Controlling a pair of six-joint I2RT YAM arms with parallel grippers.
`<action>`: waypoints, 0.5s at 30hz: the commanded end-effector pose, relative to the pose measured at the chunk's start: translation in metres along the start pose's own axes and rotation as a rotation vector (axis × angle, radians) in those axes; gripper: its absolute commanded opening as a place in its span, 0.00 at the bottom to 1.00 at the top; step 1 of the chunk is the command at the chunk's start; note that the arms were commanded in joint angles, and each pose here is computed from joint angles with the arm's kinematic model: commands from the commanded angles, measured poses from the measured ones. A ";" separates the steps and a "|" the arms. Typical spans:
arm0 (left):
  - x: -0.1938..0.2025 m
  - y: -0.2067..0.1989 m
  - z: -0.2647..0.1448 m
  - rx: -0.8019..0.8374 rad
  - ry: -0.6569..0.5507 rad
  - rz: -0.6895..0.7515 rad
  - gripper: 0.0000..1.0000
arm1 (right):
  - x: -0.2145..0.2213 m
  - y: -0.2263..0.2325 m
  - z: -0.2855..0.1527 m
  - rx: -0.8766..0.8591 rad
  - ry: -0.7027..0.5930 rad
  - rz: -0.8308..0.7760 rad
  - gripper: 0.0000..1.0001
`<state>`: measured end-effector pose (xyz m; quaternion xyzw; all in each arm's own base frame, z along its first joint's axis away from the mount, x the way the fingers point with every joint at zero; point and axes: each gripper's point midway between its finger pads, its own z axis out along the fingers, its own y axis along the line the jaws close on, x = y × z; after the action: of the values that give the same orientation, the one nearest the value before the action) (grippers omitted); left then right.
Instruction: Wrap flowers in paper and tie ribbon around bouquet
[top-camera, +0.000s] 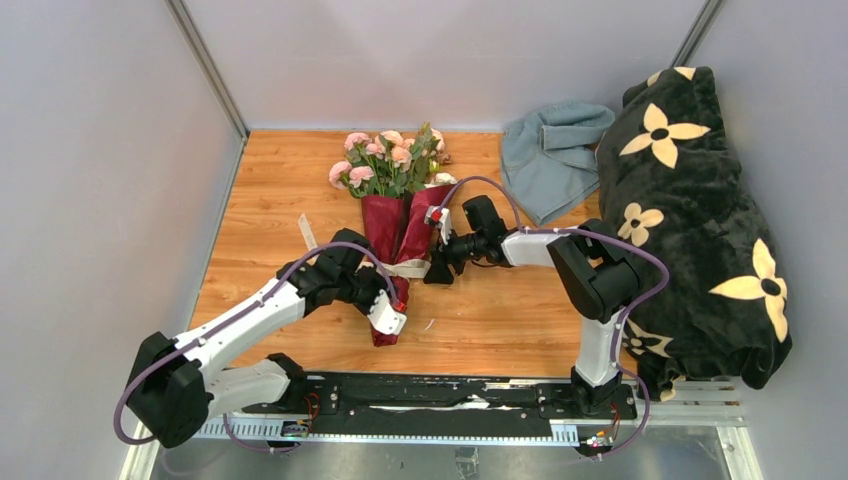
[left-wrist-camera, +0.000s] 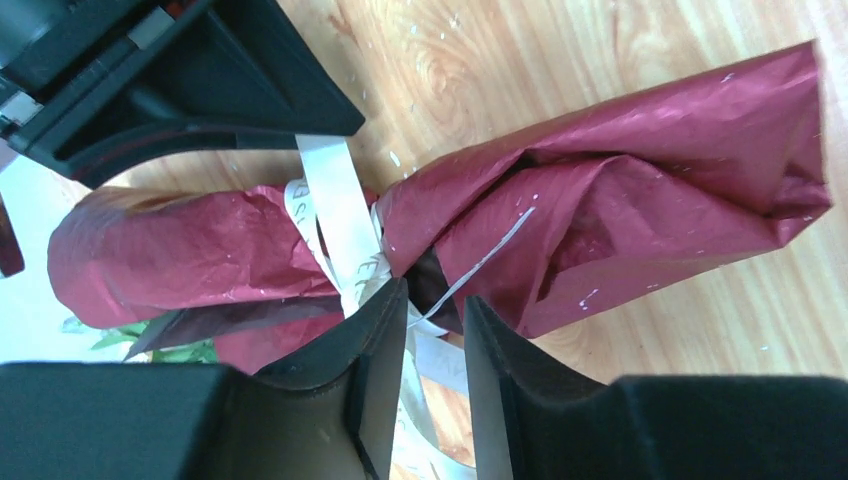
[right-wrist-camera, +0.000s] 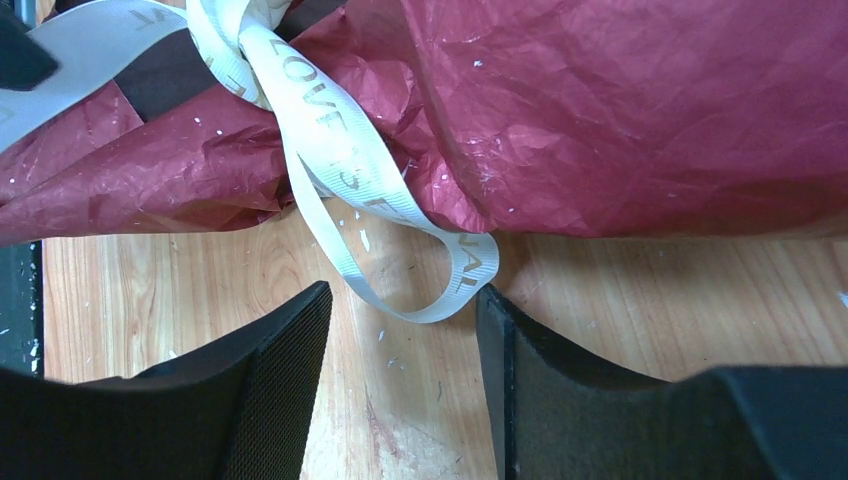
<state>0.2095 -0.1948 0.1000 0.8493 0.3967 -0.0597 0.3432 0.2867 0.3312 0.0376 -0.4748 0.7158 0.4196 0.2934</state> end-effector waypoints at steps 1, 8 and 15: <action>0.015 0.013 0.011 -0.059 0.064 0.046 0.33 | 0.016 0.003 0.006 -0.021 0.040 0.006 0.58; 0.009 0.011 0.000 -0.029 0.058 0.081 0.00 | 0.018 0.007 0.003 -0.031 0.059 0.007 0.57; 0.010 -0.011 -0.042 0.064 0.154 0.008 0.00 | 0.014 0.024 -0.008 -0.071 0.053 -0.011 0.60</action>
<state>0.2236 -0.1823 0.1212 0.8542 0.3947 -0.0013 0.3383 0.2812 0.3280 0.0375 -0.4897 0.7083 0.4184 0.2890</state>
